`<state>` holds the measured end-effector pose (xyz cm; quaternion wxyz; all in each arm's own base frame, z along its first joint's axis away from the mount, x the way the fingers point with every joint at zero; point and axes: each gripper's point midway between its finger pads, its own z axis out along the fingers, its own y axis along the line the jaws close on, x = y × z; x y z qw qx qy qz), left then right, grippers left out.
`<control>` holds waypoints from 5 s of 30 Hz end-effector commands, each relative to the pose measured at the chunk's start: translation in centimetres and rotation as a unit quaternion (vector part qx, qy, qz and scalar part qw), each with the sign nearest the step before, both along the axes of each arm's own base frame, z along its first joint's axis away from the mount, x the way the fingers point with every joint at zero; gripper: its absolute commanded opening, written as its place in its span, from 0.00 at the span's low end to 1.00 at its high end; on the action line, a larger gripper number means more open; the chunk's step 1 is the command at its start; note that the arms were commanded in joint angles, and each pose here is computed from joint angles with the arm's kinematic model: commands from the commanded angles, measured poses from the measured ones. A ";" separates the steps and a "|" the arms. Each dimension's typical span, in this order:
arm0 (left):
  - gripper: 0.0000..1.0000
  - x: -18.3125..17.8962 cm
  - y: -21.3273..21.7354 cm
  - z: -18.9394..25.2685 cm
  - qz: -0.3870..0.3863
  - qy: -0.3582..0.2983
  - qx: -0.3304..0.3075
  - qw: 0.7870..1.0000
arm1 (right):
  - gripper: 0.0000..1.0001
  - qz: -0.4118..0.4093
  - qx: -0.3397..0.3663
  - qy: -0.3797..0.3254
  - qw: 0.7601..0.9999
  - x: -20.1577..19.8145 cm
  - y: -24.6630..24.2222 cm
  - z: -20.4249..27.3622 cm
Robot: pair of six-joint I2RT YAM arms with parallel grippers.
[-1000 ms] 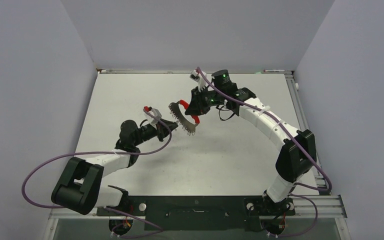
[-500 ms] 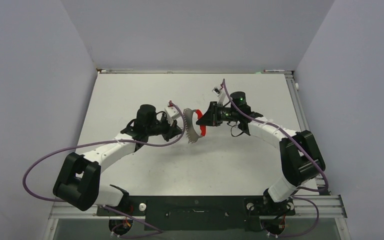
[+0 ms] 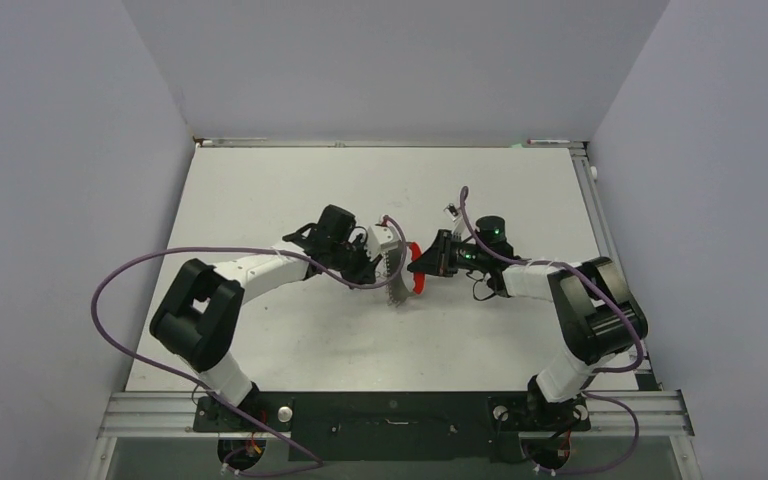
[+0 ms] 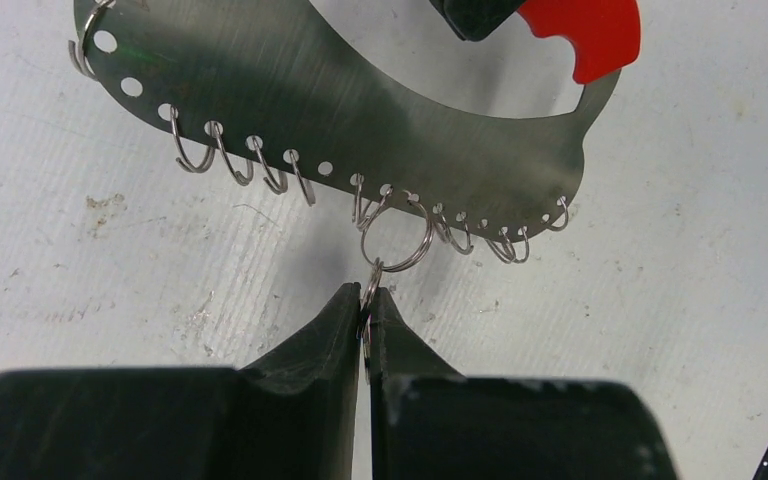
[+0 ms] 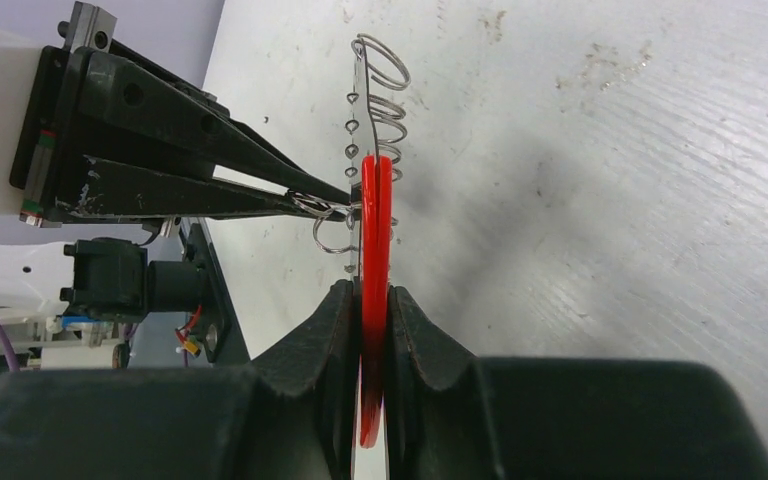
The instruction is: Remove the keys from the keyring
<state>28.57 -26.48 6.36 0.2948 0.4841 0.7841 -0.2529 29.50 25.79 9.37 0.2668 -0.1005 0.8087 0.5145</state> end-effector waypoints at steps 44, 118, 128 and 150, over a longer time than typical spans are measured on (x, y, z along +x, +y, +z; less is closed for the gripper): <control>0.00 -0.7 2.4 -6.3 -0.044 -0.031 0.196 0.979 | 0.05 -0.009 -0.013 0.015 1.000 0.3 -1.6 -3.0; 0.00 0.7 -2.5 9.3 -0.094 -0.126 0.140 0.978 | 0.55 0.126 -0.042 -0.365 0.921 0.5 -3.5 8.3; 0.00 0.7 -3.4 11.5 -0.092 -0.134 0.110 0.981 | 0.48 0.149 -0.018 -0.381 0.912 -0.3 -2.9 10.2; 0.00 -0.6 -2.5 12.7 -0.177 -0.203 0.104 0.957 | 0.50 0.158 -0.035 -0.411 0.897 0.9 -2.4 10.9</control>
